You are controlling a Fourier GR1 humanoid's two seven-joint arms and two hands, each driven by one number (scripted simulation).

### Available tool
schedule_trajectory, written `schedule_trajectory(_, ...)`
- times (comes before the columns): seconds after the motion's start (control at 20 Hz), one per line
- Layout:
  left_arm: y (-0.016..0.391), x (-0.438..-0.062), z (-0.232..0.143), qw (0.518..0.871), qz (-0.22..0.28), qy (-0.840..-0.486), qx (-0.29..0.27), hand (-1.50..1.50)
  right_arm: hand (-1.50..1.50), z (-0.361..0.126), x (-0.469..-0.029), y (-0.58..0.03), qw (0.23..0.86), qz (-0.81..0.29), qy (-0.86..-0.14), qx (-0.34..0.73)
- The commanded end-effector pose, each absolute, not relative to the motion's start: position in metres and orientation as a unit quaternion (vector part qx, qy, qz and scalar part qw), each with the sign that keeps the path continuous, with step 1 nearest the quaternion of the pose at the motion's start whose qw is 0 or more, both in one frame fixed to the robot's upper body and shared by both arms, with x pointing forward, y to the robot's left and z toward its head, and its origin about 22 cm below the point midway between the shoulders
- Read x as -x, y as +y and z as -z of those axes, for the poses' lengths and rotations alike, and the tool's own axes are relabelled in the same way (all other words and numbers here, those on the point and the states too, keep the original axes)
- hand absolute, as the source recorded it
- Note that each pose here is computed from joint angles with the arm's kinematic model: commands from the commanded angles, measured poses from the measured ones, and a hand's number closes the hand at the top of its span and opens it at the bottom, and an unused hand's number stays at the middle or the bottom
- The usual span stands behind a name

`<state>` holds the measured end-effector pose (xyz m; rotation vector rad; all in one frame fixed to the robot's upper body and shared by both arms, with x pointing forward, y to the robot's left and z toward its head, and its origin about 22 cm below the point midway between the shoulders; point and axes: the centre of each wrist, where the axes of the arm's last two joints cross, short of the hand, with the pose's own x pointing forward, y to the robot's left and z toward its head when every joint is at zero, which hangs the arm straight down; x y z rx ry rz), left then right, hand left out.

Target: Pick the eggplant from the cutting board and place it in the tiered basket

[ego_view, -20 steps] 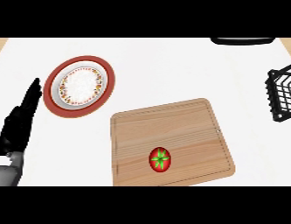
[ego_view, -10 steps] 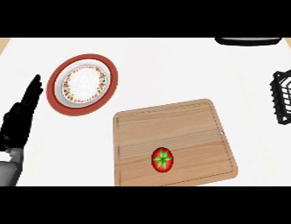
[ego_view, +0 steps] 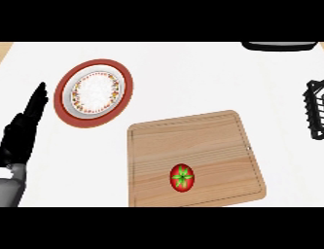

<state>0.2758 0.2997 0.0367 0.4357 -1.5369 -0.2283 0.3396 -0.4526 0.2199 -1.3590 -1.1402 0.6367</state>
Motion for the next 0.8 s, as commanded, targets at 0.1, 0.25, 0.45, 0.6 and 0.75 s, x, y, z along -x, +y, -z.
schedule_trajectory(0.1, 0.288, -0.287, -0.047, 0.689, 0.096, -0.693, -0.192, 0.0, -1.5, -0.202, -0.335, -0.478, 0.678, -0.216, -0.478, 0.515)
schedule_trajectory(0.25, 0.291, -0.284, -0.034, 0.693, 0.1, -0.688, -0.19, 0.0, -1.5, -0.17, -0.333, -0.478, 0.67, -0.202, -0.497, 0.513)
schedule_trajectory(0.45, 0.307, -0.275, -0.033, 0.693, 0.097, -0.687, -0.194, 0.0, -1.5, -0.189, -0.333, -0.48, 0.651, -0.13, -0.552, 0.504)
schedule_trajectory(0.6, 0.305, -0.294, -0.053, 0.695, 0.102, -0.686, -0.191, 0.0, -1.5, -0.201, -0.331, -0.486, 0.622, -0.105, -0.582, 0.514)
schedule_trajectory(0.75, 0.306, -0.275, -0.032, 0.691, 0.099, -0.688, -0.2, 0.0, -1.5, -0.204, -0.31, -0.51, 0.605, -0.077, -0.607, 0.51)
